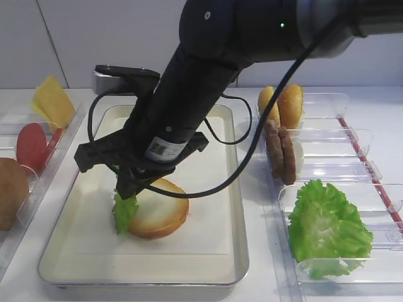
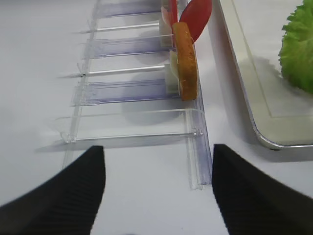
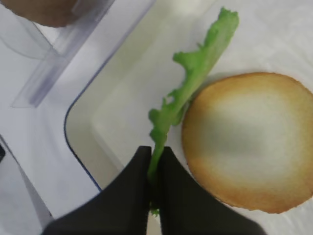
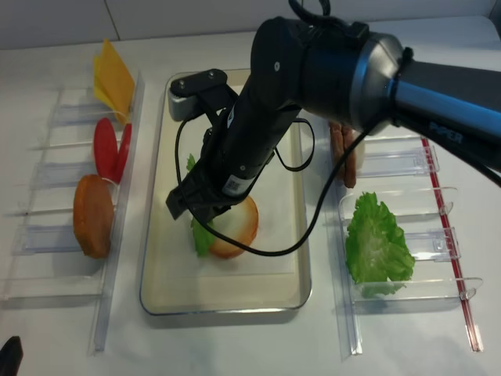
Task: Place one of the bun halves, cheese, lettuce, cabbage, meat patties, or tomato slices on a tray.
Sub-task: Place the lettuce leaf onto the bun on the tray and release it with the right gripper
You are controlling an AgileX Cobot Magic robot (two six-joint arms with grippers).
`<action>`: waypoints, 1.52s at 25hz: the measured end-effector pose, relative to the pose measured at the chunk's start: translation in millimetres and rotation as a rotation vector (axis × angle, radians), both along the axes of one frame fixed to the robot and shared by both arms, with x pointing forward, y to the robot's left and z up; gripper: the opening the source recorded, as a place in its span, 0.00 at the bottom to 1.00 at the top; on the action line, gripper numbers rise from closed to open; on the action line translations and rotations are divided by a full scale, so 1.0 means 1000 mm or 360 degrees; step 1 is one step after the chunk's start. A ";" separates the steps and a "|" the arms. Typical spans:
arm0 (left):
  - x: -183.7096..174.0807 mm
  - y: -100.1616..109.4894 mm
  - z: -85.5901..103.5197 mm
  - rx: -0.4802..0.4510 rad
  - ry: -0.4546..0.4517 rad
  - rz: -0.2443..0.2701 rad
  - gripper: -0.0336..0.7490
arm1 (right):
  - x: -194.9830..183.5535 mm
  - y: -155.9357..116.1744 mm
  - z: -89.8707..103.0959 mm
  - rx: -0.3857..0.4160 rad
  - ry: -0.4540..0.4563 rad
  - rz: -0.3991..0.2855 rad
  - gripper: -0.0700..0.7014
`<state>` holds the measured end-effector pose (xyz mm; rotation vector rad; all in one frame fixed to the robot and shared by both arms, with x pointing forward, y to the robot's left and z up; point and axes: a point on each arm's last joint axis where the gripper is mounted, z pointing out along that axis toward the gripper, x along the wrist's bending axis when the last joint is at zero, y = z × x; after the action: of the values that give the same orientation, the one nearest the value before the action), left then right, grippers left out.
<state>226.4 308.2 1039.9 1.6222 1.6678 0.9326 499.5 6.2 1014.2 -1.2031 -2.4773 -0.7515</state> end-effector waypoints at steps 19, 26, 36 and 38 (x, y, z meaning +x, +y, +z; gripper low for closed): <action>0.000 0.000 0.000 0.0000 0.0000 0.0000 0.63 | 0.006 -0.015 -0.011 -0.0310 -0.0055 -0.0095 0.16; 0.000 0.000 0.000 0.0000 0.0000 0.0000 0.63 | 0.006 -0.015 -0.011 -0.0313 -0.0049 -0.0095 0.17; 0.000 0.000 0.000 0.0000 0.0000 0.0000 0.63 | 0.009 -0.016 -0.024 -0.0416 -0.0027 -0.0099 0.92; 0.000 0.000 0.000 0.0000 0.0000 0.0000 0.63 | 0.010 -0.019 -0.025 -0.0467 -0.0046 -0.0105 0.96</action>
<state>226.4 308.2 1039.9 1.6222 1.6678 0.9326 509.2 -12.9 989.2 -1.3862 -2.6512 -0.4325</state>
